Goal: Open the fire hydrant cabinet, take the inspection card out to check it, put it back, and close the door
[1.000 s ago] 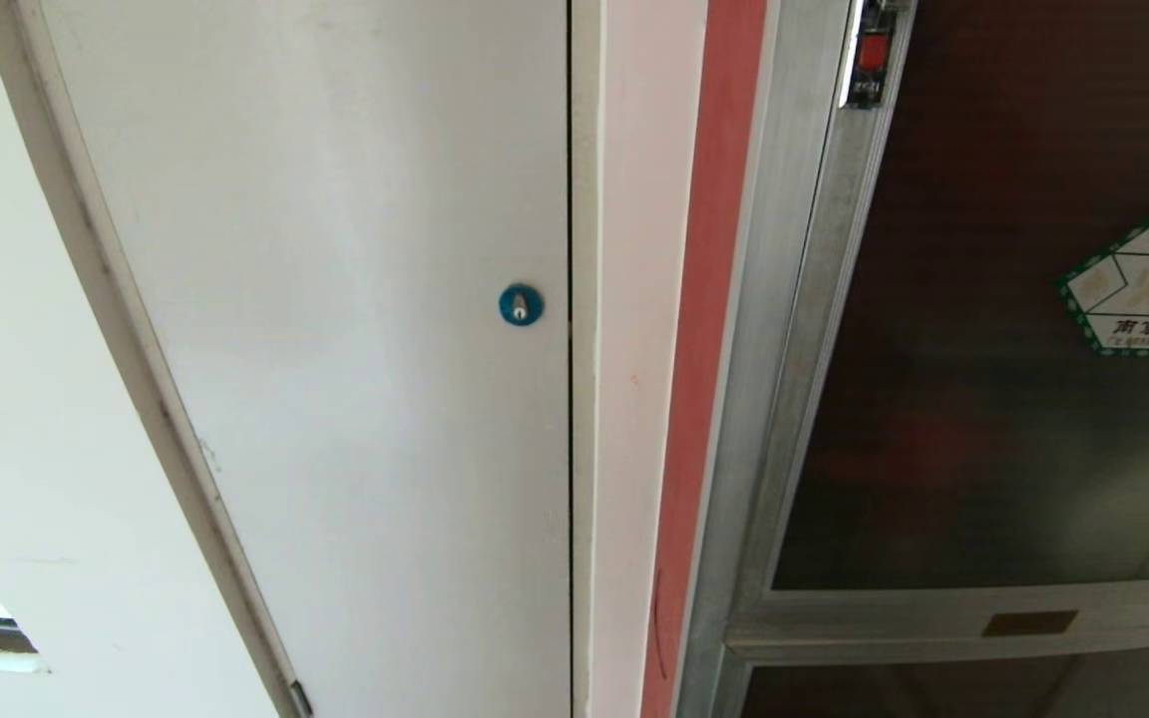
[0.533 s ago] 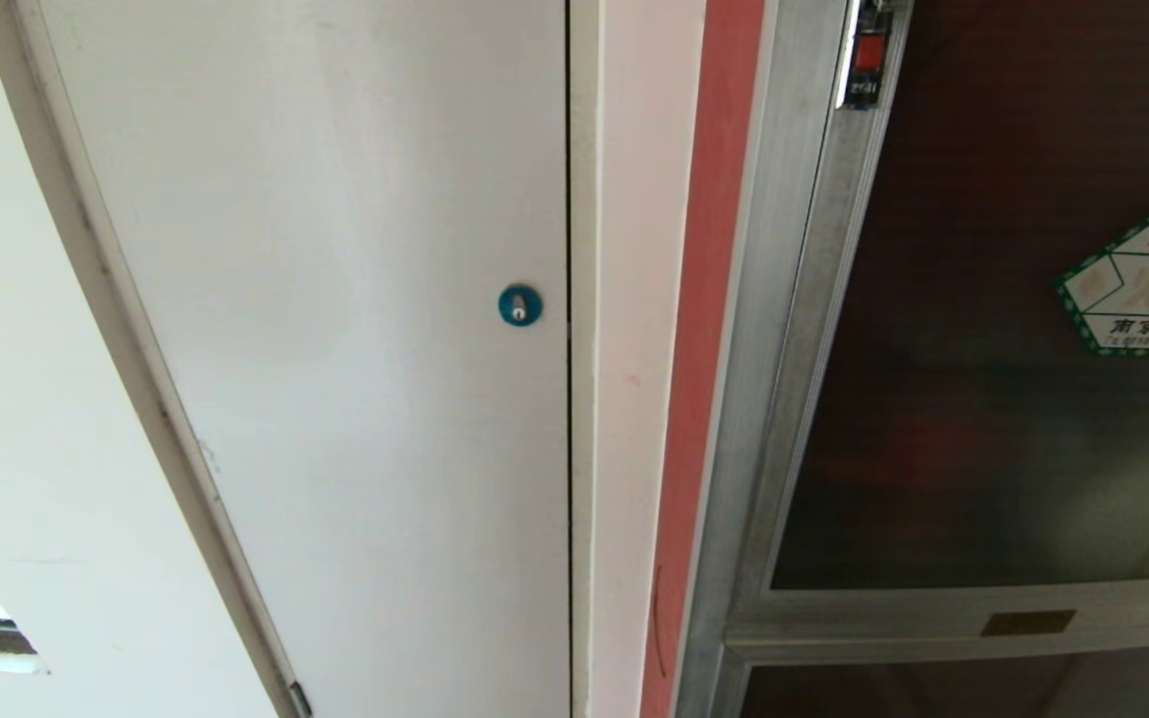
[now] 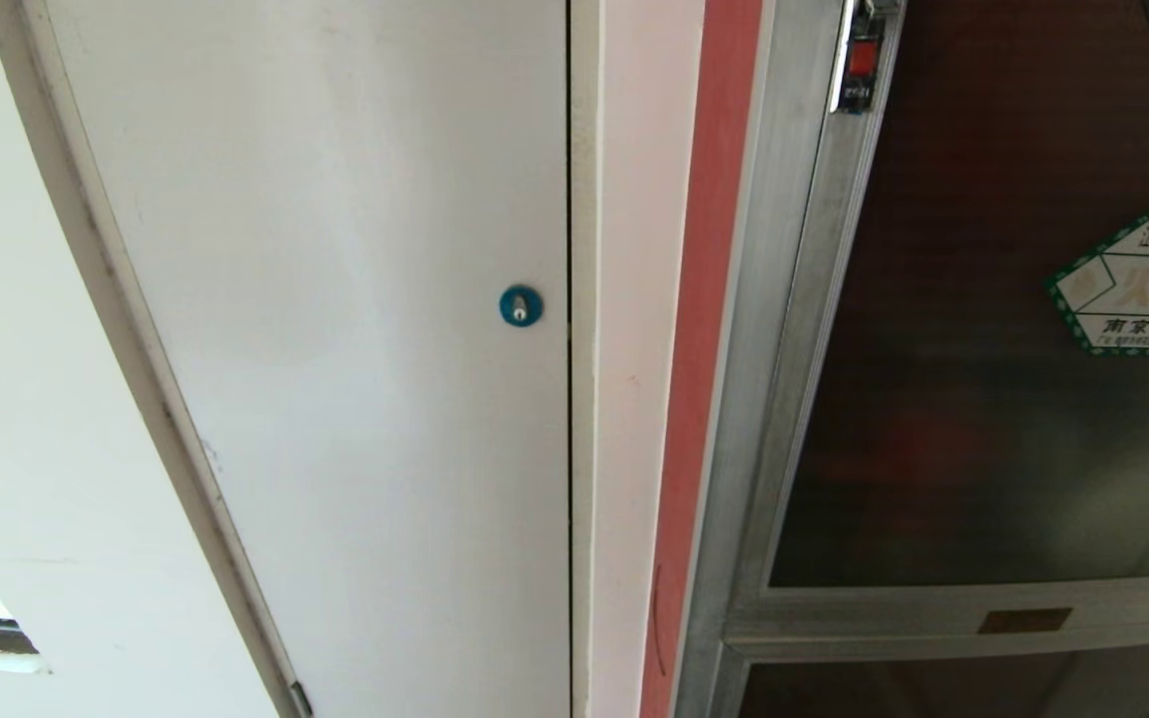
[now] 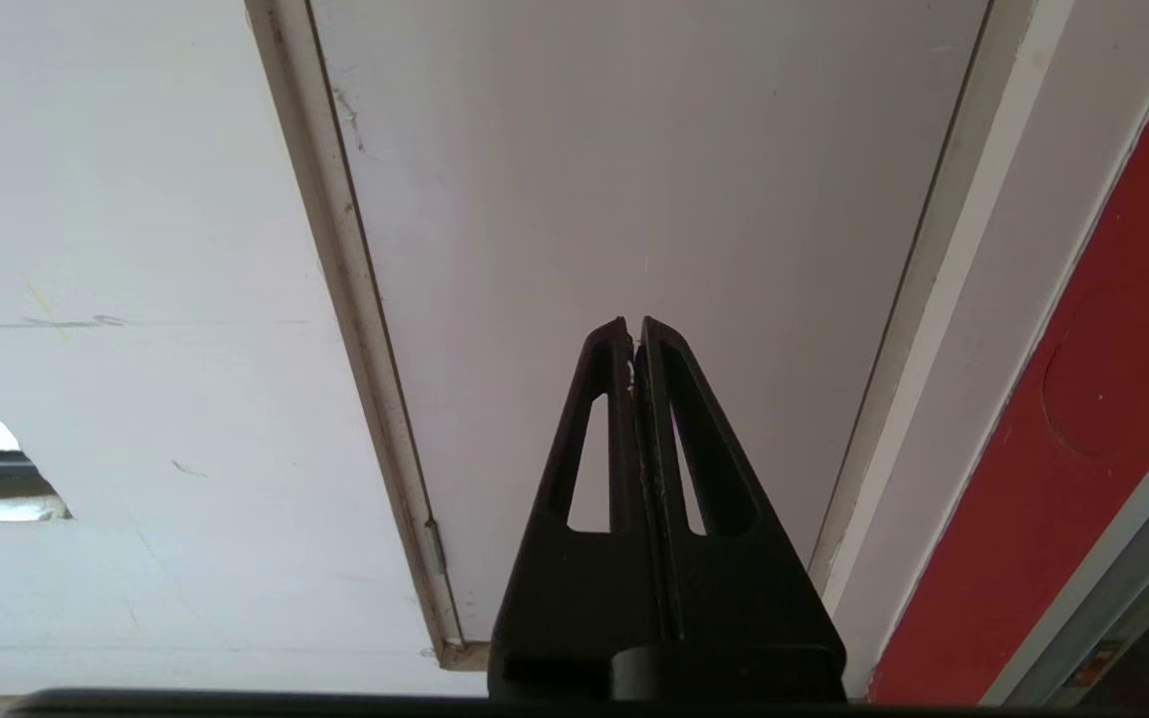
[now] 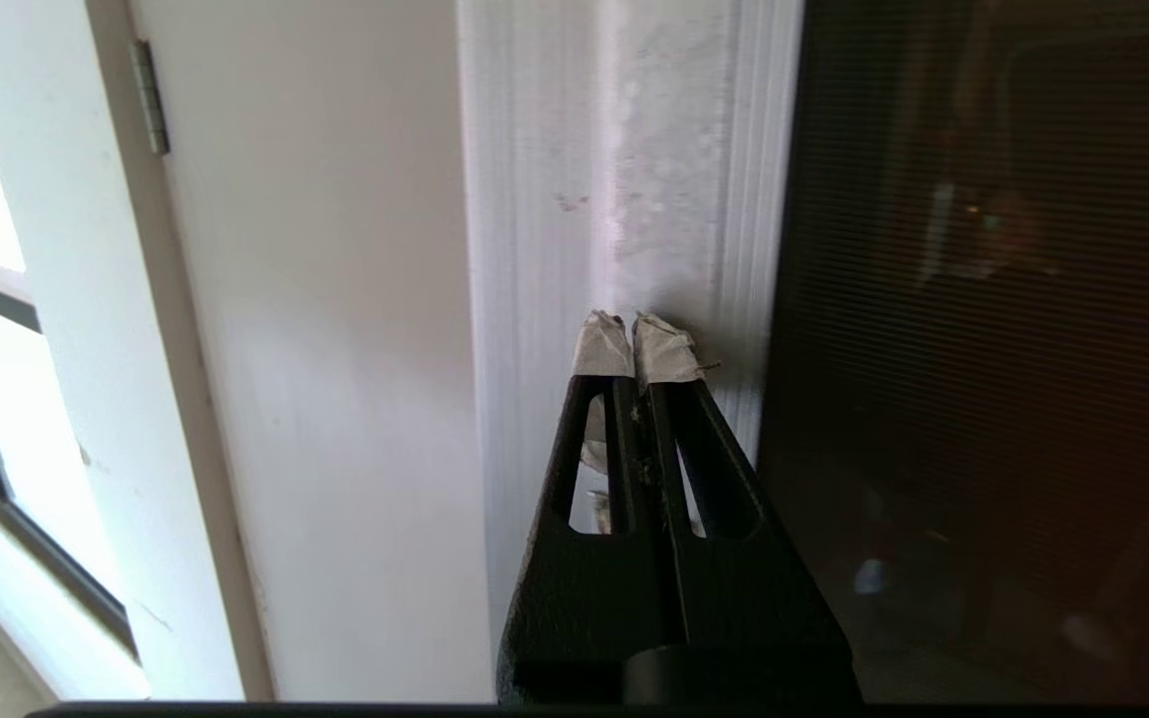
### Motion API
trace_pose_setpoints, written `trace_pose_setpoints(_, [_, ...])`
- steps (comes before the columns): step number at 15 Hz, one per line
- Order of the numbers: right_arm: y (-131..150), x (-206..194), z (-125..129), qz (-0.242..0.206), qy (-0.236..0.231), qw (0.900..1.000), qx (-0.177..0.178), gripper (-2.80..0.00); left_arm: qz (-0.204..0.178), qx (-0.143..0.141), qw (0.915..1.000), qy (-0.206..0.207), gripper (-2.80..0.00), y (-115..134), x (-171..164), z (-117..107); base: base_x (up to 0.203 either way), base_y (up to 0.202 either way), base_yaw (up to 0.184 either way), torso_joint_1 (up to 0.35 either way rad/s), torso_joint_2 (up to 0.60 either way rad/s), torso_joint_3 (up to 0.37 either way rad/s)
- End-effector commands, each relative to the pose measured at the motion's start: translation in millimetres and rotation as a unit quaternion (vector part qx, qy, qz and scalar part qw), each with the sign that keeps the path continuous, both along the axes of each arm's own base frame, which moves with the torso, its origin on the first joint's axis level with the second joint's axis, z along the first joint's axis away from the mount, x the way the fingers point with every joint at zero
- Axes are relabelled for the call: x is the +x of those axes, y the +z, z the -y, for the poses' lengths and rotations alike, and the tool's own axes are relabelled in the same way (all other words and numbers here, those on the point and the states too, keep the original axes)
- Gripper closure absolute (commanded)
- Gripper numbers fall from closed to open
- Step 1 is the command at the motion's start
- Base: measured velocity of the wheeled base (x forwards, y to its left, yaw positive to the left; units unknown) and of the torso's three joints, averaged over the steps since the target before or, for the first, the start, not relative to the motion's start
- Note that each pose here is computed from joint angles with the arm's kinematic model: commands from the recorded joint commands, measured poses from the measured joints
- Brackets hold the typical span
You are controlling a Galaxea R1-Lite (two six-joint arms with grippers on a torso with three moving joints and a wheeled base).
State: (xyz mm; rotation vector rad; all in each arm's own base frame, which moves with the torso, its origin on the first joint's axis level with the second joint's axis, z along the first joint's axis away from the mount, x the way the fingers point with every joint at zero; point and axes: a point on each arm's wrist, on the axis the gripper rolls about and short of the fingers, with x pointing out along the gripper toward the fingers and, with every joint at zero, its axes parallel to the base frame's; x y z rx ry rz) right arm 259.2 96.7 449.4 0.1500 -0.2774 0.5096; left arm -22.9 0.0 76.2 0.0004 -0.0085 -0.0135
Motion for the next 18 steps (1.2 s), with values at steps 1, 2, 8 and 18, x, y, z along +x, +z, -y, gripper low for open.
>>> trace_pose_setpoints(1, [1, -5, 3, -0.001, -0.001, 1.000, 0.000, 0.00, 0.000, 0.000, 1.0000, 0.000, 0.00, 0, 0, 0, 0.000, 0.000, 0.000, 0.000, 0.00, 0.000])
trace_pose_setpoints(2, [3, -9, 4, 0.000, 0.001, 1.000, 0.000, 0.00, 0.000, 0.000, 1.0000, 0.000, 0.00, 0, 0, 0, 0.000, 0.000, 0.000, 0.000, 0.00, 0.000])
trace_pose_setpoints(8, [-1, -48, 2, -0.016, 0.036, 0.999, -0.010, 0.00, 0.000, 0.000, 1.0000, 0.000, 0.00, 0, 0, 0, 0.000, 0.000, 0.000, 0.000, 0.00, 0.000])
trace_pose_setpoints(18, [-33, -35, 0, -0.073, 0.037, 0.996, -0.032, 0.00, 0.000, 0.000, 1.0000, 0.000, 0.00, 0, 0, 0, 0.000, 0.000, 0.000, 0.000, 0.00, 0.000])
